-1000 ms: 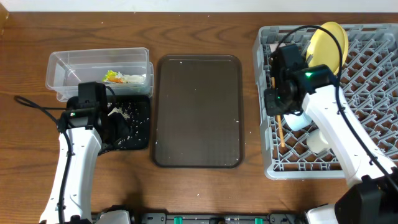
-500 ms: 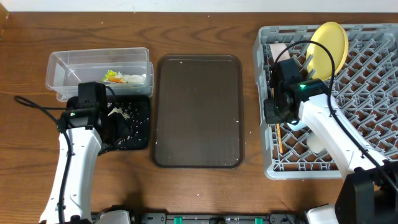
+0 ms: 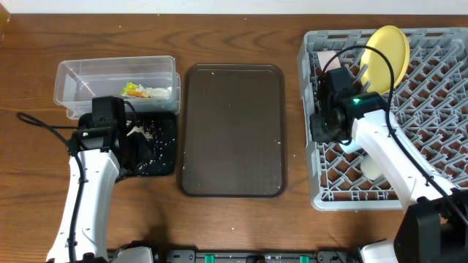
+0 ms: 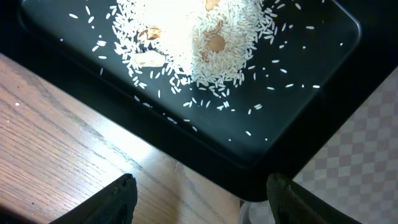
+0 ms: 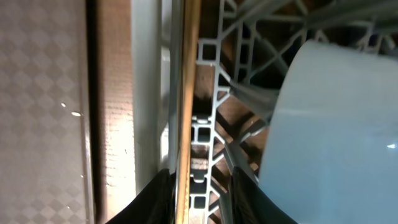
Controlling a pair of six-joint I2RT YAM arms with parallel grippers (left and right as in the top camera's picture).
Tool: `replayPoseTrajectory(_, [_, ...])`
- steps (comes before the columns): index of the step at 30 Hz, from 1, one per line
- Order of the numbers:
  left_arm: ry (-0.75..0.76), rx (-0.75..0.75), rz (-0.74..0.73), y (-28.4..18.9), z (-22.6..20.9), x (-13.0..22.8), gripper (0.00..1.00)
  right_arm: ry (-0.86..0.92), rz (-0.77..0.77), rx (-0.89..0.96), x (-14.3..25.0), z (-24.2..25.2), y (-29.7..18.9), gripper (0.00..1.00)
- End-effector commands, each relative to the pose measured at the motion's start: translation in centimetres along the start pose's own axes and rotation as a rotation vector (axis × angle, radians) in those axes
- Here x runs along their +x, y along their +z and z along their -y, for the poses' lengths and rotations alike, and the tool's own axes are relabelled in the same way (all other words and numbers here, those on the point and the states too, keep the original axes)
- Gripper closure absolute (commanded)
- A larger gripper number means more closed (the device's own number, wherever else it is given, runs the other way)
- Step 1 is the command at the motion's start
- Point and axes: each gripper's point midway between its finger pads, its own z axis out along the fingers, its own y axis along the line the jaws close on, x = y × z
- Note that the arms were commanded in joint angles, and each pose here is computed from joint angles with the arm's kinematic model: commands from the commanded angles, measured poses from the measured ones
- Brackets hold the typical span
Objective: Sort waste into correct bins and load items into the dishwasher rack
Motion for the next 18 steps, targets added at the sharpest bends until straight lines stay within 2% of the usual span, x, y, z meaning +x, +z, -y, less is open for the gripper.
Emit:
replayPoseTrajectory(1, [-0.018,-0.005,0.025,-0.5,-0.2,-0.5,0.30,0.013,0.101,-0.024,-2.3,-0.3,-2.8,0.69])
replayPoseTrajectory(5, [-0.018,-0.002,0.029,-0.5,-0.1,-0.6,0.30,0.018,0.174,-0.039,-3.6,-0.4,-4.5,0.63])
replayPoseTrajectory(10, [0.003,0.019,0.046,-0.5,0.4,-1.0,0.30,0.066,0.297,-0.068,-5.9,-0.6,-6.3,0.59])
replayPoseTrajectory(11, [0.040,0.052,0.048,-0.6,1.2,-1.1,0.30,0.111,0.326,-0.080,-6.6,-0.6,-6.6,0.58])
replayPoseTrajectory(13, [0.119,0.132,0.055,-0.8,3.2,-1.1,0.30,0.220,0.375,-0.128,-7.9,-0.5,-7.2,0.45])
replayPoseTrajectory(14, [0.166,0.168,0.064,-0.9,4.2,-1.1,0.30,0.247,0.398,-0.173,-8.7,-0.7,-7.5,0.42])
replayPoseTrajectory(18, [0.343,0.214,0.094,-1.2,7.1,-0.2,0.30,0.271,0.446,-0.308,-10.5,-0.6,-8.5,0.40])
